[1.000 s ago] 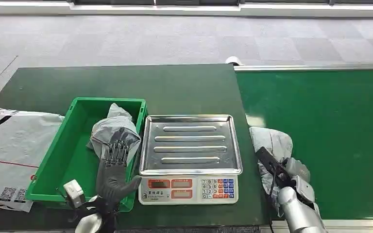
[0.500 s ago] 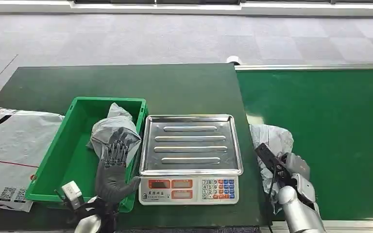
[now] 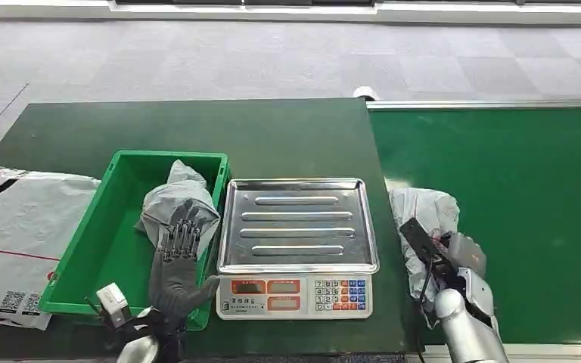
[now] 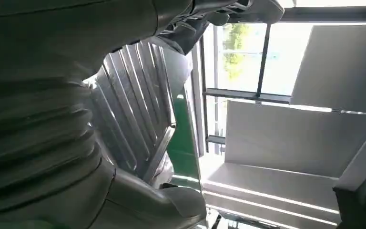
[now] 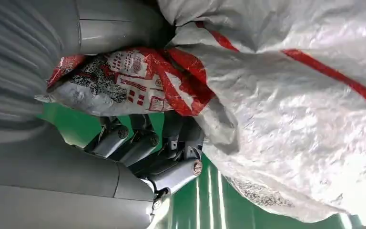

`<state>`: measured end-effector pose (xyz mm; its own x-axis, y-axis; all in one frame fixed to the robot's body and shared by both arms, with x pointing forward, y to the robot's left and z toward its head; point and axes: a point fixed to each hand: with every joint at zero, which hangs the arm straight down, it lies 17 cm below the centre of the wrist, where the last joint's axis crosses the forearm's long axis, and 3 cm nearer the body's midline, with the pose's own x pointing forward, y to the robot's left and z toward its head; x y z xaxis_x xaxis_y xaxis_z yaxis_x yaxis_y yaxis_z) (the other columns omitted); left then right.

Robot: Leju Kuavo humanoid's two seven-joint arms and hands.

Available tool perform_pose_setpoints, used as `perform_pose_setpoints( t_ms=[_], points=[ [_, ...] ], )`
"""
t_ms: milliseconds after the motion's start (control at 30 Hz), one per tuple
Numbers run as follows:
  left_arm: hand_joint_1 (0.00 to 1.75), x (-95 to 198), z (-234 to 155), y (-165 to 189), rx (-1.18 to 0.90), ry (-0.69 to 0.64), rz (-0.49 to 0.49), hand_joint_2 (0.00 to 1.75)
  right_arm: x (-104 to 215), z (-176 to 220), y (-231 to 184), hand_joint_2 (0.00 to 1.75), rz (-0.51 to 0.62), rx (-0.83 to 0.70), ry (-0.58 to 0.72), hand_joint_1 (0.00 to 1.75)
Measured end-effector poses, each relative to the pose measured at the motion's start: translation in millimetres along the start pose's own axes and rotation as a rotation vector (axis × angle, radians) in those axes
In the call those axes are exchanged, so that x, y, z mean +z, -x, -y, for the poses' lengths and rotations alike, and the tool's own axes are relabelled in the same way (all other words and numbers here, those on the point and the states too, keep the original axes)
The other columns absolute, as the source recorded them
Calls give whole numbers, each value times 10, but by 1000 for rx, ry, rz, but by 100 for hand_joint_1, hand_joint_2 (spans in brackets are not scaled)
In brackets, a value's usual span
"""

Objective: Moved the parcel from conveyor to table for the left to box.

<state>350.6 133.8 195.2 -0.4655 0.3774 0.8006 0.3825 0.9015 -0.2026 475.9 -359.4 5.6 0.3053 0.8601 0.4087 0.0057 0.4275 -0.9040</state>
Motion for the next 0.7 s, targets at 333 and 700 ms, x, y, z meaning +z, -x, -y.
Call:
perform_pose_setpoints(
  t_ms=[333,700],
  points=[
    [0,0,5,-16,-1,0,2,175,10,157,-64,175,22,-20,53,175],
    [0,41,47,21,-8,15,-11,175,728,1823,-324,0,268,-197,689,175]
  ],
)
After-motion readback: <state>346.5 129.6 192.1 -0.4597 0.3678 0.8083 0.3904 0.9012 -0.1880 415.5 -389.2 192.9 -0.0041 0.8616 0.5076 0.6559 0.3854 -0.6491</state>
